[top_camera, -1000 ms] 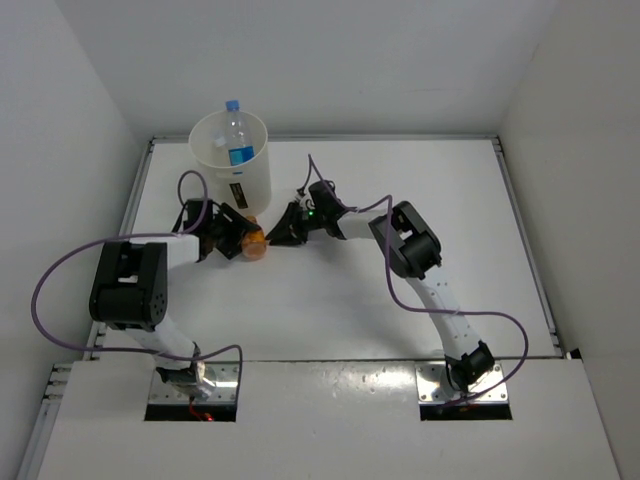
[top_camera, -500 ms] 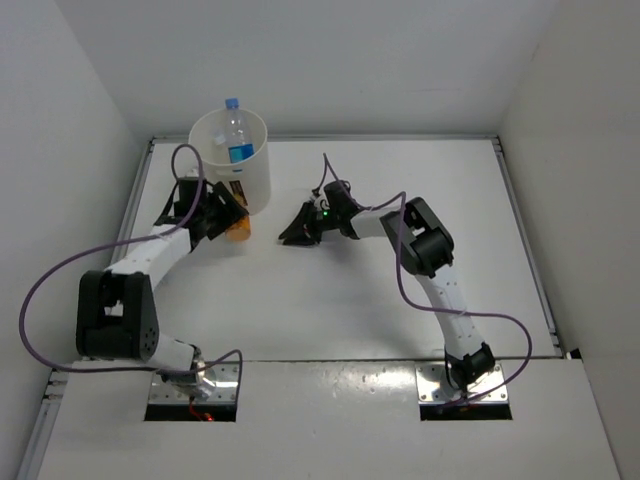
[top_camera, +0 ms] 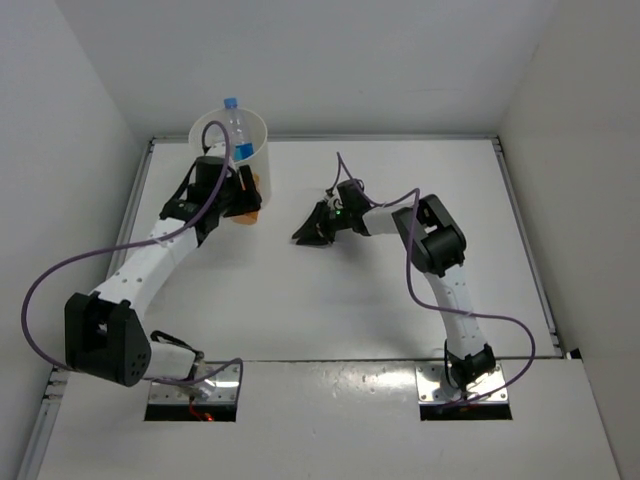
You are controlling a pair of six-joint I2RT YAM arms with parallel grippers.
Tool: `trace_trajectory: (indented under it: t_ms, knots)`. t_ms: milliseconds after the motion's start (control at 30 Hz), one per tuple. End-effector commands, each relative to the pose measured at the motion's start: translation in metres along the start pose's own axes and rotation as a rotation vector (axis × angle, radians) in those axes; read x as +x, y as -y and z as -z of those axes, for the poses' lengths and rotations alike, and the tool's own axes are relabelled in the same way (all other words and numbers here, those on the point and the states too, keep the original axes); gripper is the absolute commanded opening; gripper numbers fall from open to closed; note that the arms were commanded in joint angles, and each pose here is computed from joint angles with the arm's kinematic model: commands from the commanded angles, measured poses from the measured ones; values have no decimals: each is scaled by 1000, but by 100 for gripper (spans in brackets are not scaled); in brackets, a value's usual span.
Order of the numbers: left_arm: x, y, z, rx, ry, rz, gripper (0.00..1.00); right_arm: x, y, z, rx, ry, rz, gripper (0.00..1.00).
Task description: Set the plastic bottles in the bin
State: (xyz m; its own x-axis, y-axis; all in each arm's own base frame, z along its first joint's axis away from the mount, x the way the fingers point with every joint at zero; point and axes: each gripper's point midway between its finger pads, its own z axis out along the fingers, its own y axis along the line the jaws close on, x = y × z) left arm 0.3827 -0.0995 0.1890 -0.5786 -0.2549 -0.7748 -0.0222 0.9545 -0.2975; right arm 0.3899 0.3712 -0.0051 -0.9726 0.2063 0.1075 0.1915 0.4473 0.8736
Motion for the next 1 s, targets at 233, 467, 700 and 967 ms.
trace_trajectory:
  t_ms: [233, 467, 700, 967]
  knots:
    - [-78, 26, 21, -108, 203, -107, 0, 17, 40, 19, 125, -20, -148, 29]
    - [-170, 55, 36, -74, 400, -53, 0, 18, 44, 24, 141, -23, -152, 29]
    - [-206, 27, 39, -149, 515, 3, 0, 16, 51, 33, 153, -8, -155, 29]
    - [-164, -17, -5, -248, 425, 8, 6, 16, 52, 44, 162, -2, -149, 29]
